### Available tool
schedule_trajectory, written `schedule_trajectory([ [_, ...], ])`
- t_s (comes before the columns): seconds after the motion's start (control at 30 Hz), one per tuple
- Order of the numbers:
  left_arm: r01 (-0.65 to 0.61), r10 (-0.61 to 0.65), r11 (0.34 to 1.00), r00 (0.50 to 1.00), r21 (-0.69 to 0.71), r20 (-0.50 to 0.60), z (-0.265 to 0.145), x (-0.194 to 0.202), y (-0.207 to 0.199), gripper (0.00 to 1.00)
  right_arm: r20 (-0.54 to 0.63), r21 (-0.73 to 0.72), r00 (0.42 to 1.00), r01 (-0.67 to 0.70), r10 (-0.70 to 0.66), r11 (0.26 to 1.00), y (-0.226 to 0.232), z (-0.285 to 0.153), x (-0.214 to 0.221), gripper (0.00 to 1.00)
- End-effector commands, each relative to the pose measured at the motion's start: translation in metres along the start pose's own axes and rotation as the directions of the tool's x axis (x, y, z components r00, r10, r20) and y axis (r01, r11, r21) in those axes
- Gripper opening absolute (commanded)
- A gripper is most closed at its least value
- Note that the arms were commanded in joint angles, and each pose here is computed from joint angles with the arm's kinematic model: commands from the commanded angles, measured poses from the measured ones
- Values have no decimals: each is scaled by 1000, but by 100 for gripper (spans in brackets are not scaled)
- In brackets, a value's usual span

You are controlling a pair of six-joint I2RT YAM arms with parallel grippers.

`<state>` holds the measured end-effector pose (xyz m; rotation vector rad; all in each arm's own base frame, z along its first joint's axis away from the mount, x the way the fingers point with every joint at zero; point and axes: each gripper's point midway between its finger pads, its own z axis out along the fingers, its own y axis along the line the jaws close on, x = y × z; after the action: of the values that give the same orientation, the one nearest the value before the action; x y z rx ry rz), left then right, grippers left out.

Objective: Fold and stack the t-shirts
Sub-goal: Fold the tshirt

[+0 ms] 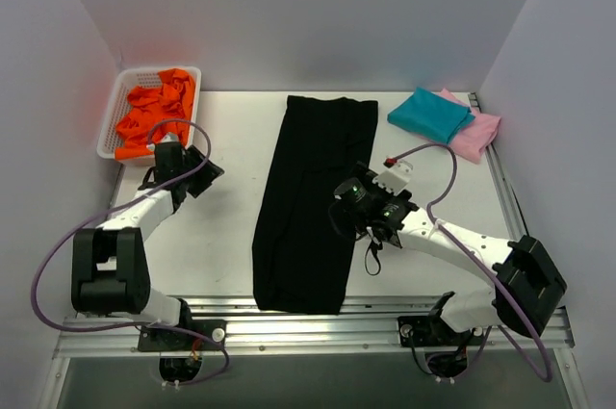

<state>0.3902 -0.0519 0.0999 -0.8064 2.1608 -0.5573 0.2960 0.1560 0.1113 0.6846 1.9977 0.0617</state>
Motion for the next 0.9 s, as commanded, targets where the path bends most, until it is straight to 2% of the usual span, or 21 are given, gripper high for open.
schedule_trajectory([
  [0.0,-79,71,976,997,202,44,17,-18,-79,62,122,-6,992,39,-38,999,30,3,-47,98],
  [0.07,-114,125,965,992,237,-33,41,2,-96,62,110,-3,993,42,-41,999,42,25,-53,96],
  [0.1,-132,146,946,989,298,-24,44,-9,-124,62,115,-9,992,52,-51,999,54,32,-64,92],
  [0.13,-127,156,945,985,303,-74,66,3,-123,63,106,4,992,65,-65,998,55,43,-66,90],
  [0.17,-127,168,933,981,337,-95,71,5,-135,63,102,32,993,61,-64,998,55,70,-67,89],
  [0.2,-122,178,921,977,371,-120,76,8,-144,62,64,26,995,74,-76,997,60,83,-61,85],
  [0.23,-124,183,914,976,386,-118,91,4,-155,63,64,11,996,66,-66,998,74,93,-74,81],
  [0.3,-127,196,906,971,403,-134,105,5,-165,63,2,50,995,97,-97,994,70,130,-58,71],
  [0.33,-128,200,905,969,407,-141,121,2,-173,63,7,37,996,88,-89,995,81,137,-66,64],
  [0.37,-129,205,904,968,407,-148,129,2,-175,63,-14,49,994,105,-105,993,79,154,-54,53],
  [0.4,-132,212,904,964,406,-158,137,3,-177,63,-20,57,995,103,-102,993,78,165,-54,37],
  [0.43,-114,208,922,952,370,-224,155,18,-163,62,-32,52,994,102,-100,993,80,173,-51,27],
  [0.5,-116,217,911,951,395,-221,160,10,-178,59,-61,65,991,122,-118,990,82,199,-39,4],
  [0.53,-109,213,911,950,398,-228,165,12,-177,59,-77,65,989,131,-126,989,85,207,-35,1],
  [0.63,-101,204,909,954,405,-219,162,12,-177,59,-111,59,983,153,-146,986,100,242,-16,0],
  [0.87,-97,175,900,973,425,-150,137,-10,-171,59,-205,-29,963,171,-173,985,134,271,29,0],
])
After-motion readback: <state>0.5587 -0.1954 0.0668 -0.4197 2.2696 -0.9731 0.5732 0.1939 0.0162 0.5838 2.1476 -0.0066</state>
